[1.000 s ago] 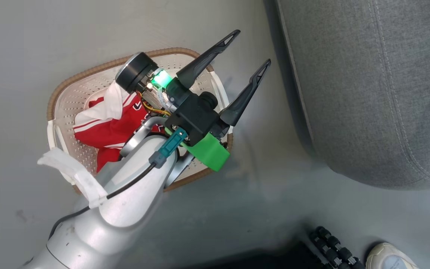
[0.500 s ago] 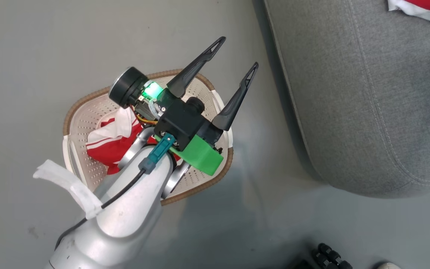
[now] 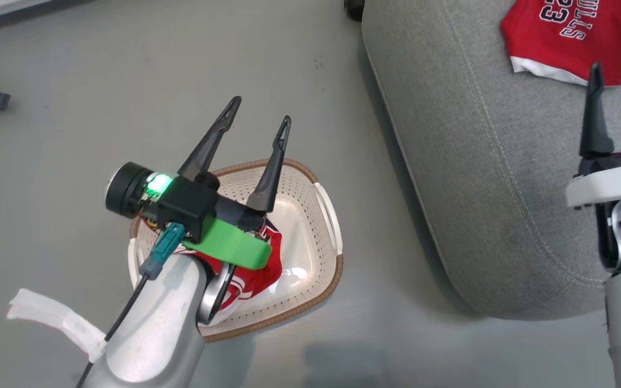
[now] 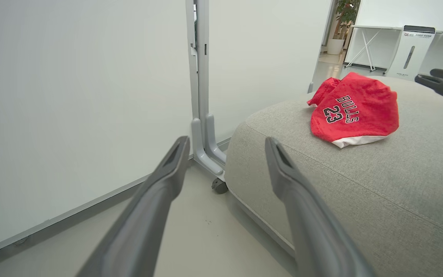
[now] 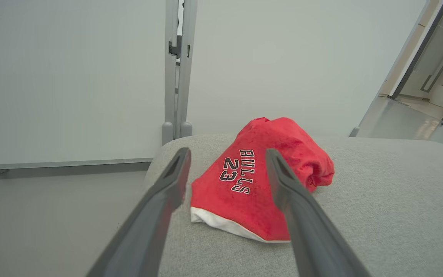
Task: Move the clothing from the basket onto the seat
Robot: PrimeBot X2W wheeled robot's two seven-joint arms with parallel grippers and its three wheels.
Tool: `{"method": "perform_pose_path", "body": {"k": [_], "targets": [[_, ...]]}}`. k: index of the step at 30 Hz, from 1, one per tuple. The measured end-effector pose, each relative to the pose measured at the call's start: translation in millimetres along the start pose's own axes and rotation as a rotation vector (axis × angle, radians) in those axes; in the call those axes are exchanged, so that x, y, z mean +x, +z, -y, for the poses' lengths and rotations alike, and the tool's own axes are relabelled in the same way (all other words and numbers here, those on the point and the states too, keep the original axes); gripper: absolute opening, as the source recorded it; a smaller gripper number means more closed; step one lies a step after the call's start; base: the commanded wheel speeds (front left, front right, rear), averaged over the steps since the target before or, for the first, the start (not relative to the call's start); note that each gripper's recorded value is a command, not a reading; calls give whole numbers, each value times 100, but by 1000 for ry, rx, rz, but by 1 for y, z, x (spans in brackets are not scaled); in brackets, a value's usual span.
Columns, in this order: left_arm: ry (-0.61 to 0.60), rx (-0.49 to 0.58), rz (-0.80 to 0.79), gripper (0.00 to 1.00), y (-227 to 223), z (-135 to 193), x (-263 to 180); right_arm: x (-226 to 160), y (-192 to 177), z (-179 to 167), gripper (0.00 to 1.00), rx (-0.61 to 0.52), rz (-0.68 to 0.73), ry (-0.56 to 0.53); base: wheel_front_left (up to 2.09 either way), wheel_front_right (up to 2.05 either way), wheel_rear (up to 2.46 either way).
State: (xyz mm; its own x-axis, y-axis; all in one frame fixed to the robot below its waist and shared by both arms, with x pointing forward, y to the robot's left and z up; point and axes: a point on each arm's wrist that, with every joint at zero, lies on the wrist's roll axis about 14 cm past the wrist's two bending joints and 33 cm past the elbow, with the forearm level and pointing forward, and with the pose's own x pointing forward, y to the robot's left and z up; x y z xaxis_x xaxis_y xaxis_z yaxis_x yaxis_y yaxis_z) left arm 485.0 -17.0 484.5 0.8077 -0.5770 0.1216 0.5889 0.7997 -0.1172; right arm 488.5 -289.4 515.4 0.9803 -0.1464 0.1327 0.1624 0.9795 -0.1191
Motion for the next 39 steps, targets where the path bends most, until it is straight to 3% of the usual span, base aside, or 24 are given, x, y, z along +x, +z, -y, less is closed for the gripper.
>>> {"method": "perform_pose_path", "body": {"k": [16,27,39], "targets": [[347,47,59,100,51,-72,-82,-32,57,-123,100,187,127,283,0,0,0],[526,86,99,100,76,-101,-142,-58,72,-148,100,225,149,352,0,0,0],[589,92,110,100,83,-99,-178,-88,66,-144,100,269,109,353,0,0,0]]}}
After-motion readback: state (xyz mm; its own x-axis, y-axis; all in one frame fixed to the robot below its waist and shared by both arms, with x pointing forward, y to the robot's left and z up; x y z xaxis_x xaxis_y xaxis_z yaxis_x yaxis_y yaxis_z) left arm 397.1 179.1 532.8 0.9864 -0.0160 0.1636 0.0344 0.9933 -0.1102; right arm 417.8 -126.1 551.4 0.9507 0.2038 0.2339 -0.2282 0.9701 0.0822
